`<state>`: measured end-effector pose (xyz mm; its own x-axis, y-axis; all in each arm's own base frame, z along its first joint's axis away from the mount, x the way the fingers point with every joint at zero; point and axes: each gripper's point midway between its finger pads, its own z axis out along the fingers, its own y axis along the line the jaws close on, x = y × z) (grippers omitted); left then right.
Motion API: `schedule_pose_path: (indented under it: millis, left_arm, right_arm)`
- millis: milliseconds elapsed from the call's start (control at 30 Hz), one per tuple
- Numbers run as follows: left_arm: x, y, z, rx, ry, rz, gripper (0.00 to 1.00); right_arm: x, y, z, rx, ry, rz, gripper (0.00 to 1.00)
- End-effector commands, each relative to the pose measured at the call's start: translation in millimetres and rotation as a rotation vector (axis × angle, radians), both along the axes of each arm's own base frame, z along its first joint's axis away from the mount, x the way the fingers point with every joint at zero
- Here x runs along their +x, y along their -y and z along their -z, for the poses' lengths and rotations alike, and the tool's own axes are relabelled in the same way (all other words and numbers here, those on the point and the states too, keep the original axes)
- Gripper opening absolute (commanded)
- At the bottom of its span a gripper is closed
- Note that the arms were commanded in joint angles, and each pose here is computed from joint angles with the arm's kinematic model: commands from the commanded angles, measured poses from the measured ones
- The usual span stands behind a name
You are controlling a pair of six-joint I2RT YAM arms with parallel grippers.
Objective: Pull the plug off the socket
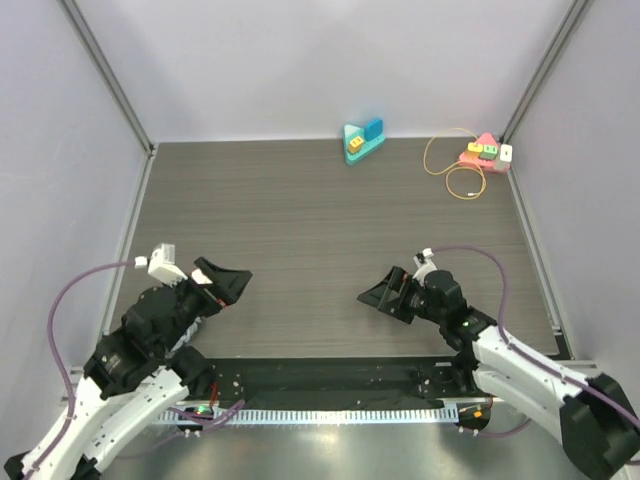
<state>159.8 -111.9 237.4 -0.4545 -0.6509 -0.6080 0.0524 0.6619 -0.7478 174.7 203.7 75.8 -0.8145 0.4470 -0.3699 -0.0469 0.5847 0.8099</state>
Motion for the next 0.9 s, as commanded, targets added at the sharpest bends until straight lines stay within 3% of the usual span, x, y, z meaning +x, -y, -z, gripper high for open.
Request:
schedule_pose_path:
  millis: [0, 167, 267, 433, 500, 567, 633, 700, 867]
  left_arm:
    - [4.4, 9.1, 2.0, 0.224, -0.067, 0.095, 1.0]
    - [8.2, -24.3, 8.8, 0.464, -0.202, -0.008, 0.95]
    - [9.1, -44.1, 2.3, 0.479, -0.222, -0.118, 0.95]
    - [-5.8, -51.7, -5.8, 0.336, -0.17, -0.147, 0.95]
    - [-14.1, -42.9, -16.9, 0.233, -0.063, -0.075, 0.94]
    - [-21.9, -42.5, -28.6, 0.141, 0.034, -0.05, 0.94]
    - [-28.3, -42.7, -32.6, 0.089, 0.072, -0.035, 0.95]
    - [-36.9, -42.0, -40.1, 0.068, 0.11, 0.004, 0.95]
    - [-50.9, -45.0, -38.6, 0.184, 0.09, 0.085, 0.95]
  right_arm:
    - [14.4, -22.2, -31.8, 0.055, 0.096, -0.084, 0.99]
    - [23.4, -56.2, -42.9, 0.1, 0.115, -0.151, 0.99]
    - [25.7, -86.8, -49.0, 0.099, 0.14, -0.208, 0.99]
    - [23.4, -156.4, -60.5, 0.087, 0.184, -0.345, 0.99]
    - [20.8, -180.4, -46.5, 0.081, 0.161, -0.402, 0.99]
    - [15.8, -212.3, -64.5, 0.139, 0.202, -0.465, 0.99]
    - [21.7, -237.8, -59.6, 0.139, 0.191, -0.484, 1.0]
    - [20.3, -256.7, -56.1, 0.152, 0.171, -0.51, 1.0]
    - [22.1, -305.0, -55.6, 0.193, 0.179, -0.571, 1.0]
